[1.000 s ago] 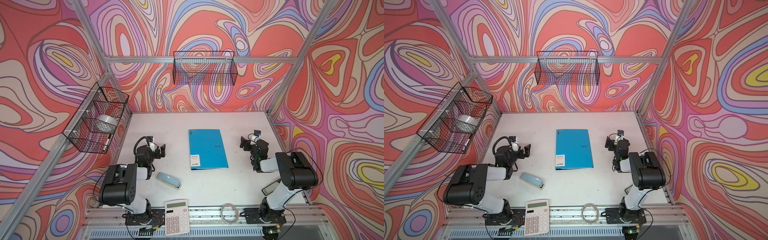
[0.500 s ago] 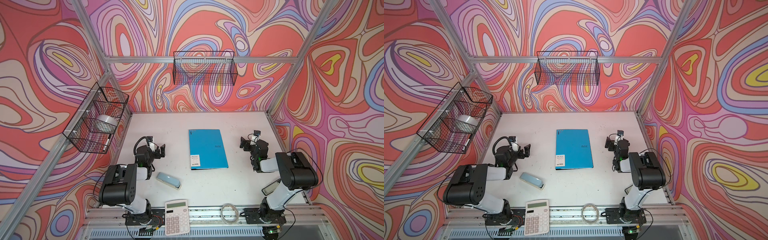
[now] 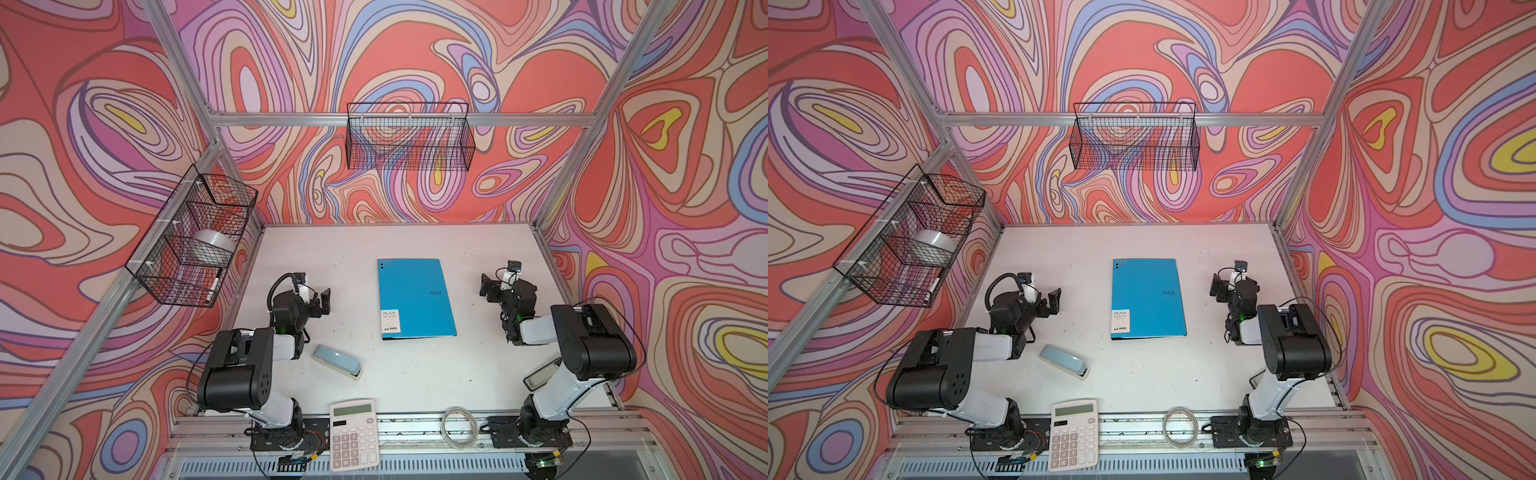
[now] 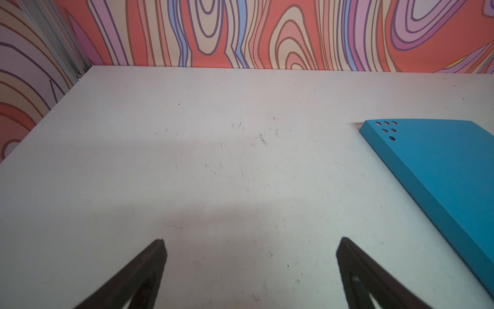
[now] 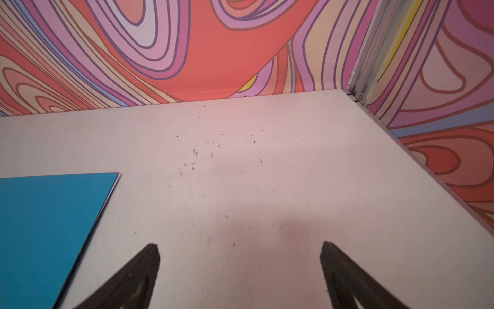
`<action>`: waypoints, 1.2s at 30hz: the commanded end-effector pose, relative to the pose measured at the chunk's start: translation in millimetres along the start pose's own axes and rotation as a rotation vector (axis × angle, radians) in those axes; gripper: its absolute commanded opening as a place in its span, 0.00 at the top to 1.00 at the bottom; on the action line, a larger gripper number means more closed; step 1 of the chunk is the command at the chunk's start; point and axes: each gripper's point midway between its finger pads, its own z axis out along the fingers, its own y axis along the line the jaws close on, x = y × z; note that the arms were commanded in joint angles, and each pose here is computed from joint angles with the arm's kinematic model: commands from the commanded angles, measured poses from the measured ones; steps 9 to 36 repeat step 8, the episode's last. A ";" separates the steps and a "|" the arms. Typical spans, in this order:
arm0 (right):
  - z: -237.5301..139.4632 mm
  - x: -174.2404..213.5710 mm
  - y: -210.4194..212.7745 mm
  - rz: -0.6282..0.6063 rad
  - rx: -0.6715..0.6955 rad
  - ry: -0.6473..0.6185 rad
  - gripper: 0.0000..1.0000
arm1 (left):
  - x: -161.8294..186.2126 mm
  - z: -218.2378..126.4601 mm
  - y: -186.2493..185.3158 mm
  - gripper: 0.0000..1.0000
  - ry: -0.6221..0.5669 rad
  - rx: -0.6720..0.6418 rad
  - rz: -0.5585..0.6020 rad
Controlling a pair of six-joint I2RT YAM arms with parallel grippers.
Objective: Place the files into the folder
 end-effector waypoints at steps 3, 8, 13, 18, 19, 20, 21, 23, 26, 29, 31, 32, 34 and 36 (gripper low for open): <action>-2.1 3.6 -1.7 -0.002 0.000 0.011 0.02 | -2.9 -0.4 0.0 0.00 -0.008 -0.003 0.016; -2.1 3.5 -2.0 -0.002 0.000 0.011 0.02 | -2.9 0.9 -0.4 0.00 -0.003 -0.005 0.022; -2.1 3.5 -2.0 -0.002 0.000 0.011 0.02 | -2.9 0.9 -0.4 0.00 -0.003 -0.005 0.022; -2.1 3.5 -2.0 -0.002 0.000 0.011 0.02 | -2.9 0.9 -0.4 0.00 -0.003 -0.005 0.022; -2.1 3.5 -2.0 -0.002 0.000 0.011 0.02 | -2.9 0.9 -0.4 0.00 -0.003 -0.005 0.022; -2.1 3.5 -2.0 -0.002 0.000 0.011 0.02 | -2.9 0.9 -0.4 0.00 -0.003 -0.005 0.022; -2.1 3.5 -2.0 -0.002 0.000 0.011 0.02 | -2.9 0.9 -0.4 0.00 -0.003 -0.005 0.022; -2.1 3.5 -2.0 -0.002 0.000 0.011 0.02 | -2.9 0.9 -0.4 0.00 -0.003 -0.005 0.022; -2.1 3.5 -2.0 -0.002 0.000 0.011 0.02 | -2.9 0.9 -0.4 0.00 -0.003 -0.005 0.022; -2.1 3.5 -2.0 -0.002 0.000 0.011 0.02 | -2.9 0.9 -0.4 0.00 -0.003 -0.005 0.022; -2.1 3.5 -2.0 -0.002 0.000 0.011 0.02 | -2.9 0.9 -0.4 0.00 -0.003 -0.005 0.022; -2.1 3.5 -2.0 -0.002 0.000 0.011 0.02 | -2.9 0.9 -0.4 0.00 -0.003 -0.005 0.022; -2.1 3.5 -2.0 -0.002 0.000 0.011 0.02 | -2.9 0.9 -0.4 0.00 -0.003 -0.005 0.022; -2.1 3.5 -2.0 -0.002 0.000 0.011 0.02 | -2.9 0.9 -0.4 0.00 -0.003 -0.005 0.022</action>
